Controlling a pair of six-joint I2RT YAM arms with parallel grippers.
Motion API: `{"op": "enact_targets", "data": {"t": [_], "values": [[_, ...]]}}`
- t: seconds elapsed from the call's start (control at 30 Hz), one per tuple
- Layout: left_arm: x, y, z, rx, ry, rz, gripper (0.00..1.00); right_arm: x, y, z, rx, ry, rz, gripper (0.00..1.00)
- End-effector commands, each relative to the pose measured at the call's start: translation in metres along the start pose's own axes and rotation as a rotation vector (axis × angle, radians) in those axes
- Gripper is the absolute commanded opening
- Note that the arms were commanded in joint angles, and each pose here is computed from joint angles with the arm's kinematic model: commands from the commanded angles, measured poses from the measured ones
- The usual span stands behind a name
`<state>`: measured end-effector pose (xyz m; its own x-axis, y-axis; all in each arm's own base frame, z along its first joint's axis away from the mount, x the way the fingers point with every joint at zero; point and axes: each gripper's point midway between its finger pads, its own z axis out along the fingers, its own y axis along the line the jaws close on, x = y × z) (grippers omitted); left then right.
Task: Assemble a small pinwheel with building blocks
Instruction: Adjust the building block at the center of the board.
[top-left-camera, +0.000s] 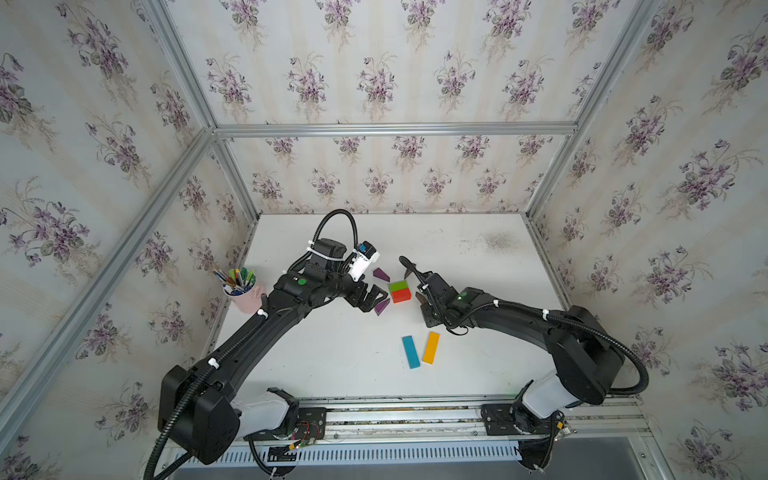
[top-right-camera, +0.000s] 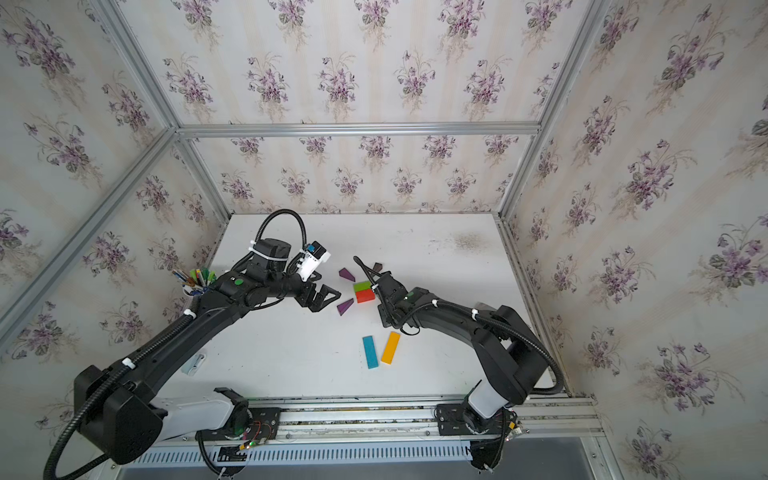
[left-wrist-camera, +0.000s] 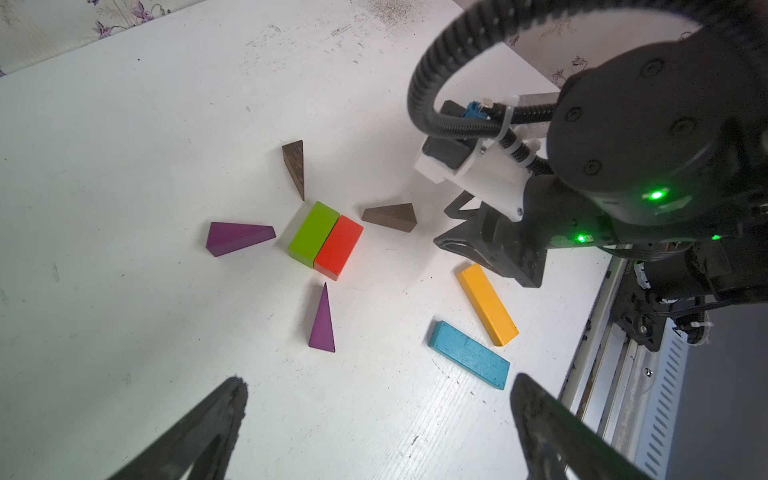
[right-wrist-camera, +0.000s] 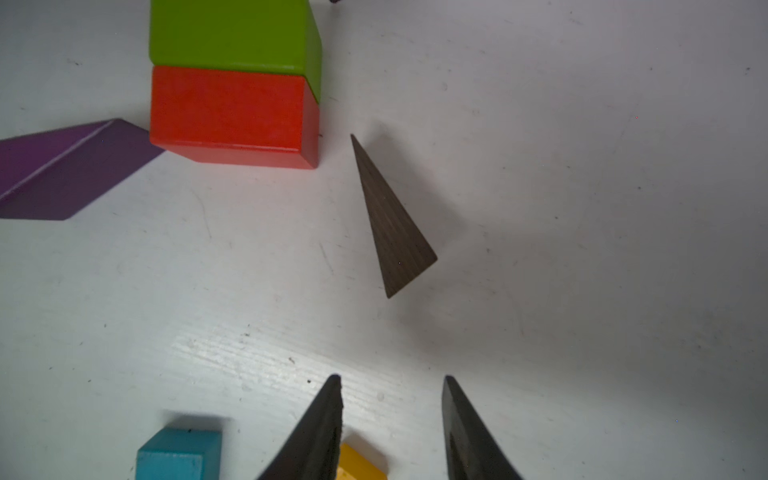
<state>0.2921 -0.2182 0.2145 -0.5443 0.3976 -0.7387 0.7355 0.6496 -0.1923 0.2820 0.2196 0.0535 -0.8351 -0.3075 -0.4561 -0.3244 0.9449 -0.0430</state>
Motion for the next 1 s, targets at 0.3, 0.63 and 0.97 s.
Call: {"op": "enact_targets", "data": {"t": [0.3, 0.63, 0.97], "values": [[-0.008, -0.004, -0.003, 0.022, -0.027, 0.008, 0.99, -0.019, -0.012, 0.022, 0.1, -0.036, 0.011, 0.41], [-0.008, -0.006, -0.003, 0.03, -0.028, 0.008, 0.99, -0.022, -0.021, 0.031, 0.116, -0.034, -0.02, 0.35], [-0.007, -0.006, -0.003, 0.032, -0.026, 0.008, 0.99, -0.033, -0.013, 0.038, 0.086, -0.05, -0.036, 0.37]]}}
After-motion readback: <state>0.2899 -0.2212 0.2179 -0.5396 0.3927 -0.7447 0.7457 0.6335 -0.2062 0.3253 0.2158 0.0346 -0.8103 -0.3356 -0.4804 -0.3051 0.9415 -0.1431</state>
